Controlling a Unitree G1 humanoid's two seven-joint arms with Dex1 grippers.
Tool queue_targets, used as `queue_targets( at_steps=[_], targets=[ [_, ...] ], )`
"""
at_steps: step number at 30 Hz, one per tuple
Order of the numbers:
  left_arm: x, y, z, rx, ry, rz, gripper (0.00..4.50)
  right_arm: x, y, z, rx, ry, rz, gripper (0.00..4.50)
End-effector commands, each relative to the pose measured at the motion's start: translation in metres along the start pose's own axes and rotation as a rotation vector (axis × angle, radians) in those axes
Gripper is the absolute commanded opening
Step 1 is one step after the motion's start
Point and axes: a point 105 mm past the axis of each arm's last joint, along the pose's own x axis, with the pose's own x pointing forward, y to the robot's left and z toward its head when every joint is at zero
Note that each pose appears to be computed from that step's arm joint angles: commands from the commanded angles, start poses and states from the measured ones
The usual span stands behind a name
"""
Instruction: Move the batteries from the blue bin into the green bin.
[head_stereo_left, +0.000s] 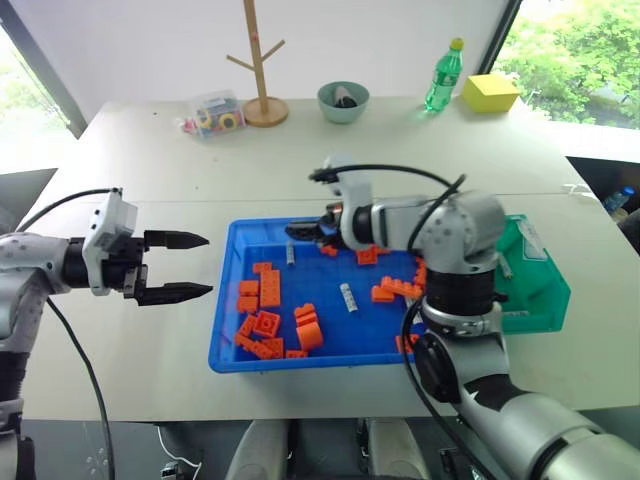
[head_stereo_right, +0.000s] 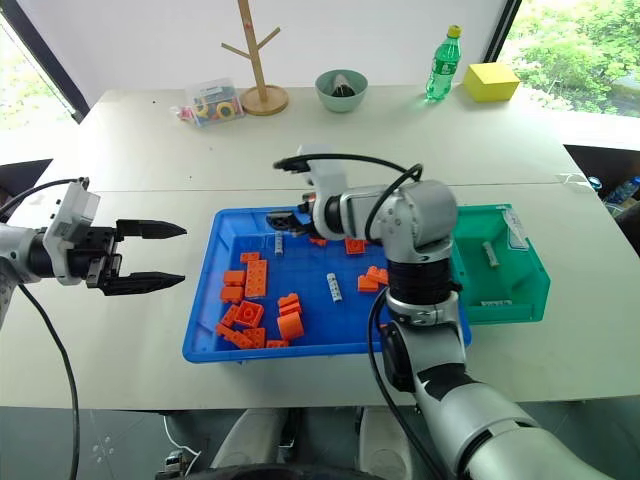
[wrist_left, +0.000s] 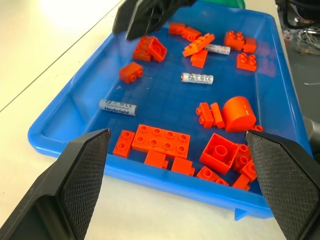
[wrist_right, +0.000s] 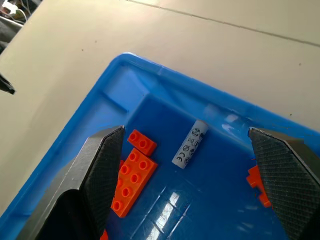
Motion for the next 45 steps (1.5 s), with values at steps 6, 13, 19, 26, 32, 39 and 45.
queue_targets(
  at_steps=[6, 13, 19, 26, 32, 39, 45],
  targets=[
    [-0.006, -0.002, 0.008, 0.049, -0.003, 0.023, 4.50, 0.028, 0.008, -0.010, 0.033, 0.111, -0.045, 4.05],
    [-0.004, -0.003, 0.008, 0.049, -0.013, 0.031, 4.50, 0.052, 0.015, 0.000, -0.003, 0.109, -0.065, 4.05],
    [-0.002, -0.002, 0.008, 0.048, -0.025, 0.042, 4.50, 0.066, 0.012, -0.006, -0.057, 0.136, -0.103, 4.05],
    [0.000, -0.002, 0.008, 0.045, -0.033, 0.048, 4.50, 0.086, 0.013, -0.022, -0.137, 0.172, -0.162, 3.52],
    [0.002, 0.000, 0.010, 0.052, -0.041, 0.054, 4.50, 0.092, 0.012, -0.027, -0.173, 0.183, -0.182, 0.71],
    [0.004, -0.001, 0.011, 0.049, -0.040, 0.039, 4.50, 0.075, 0.014, -0.015, -0.141, 0.175, -0.139, 0.04],
    [0.014, -0.001, 0.014, 0.046, -0.051, -0.013, 4.50, 0.007, 0.033, 0.029, -0.090, 0.061, 0.110, 0.04]
  ],
)
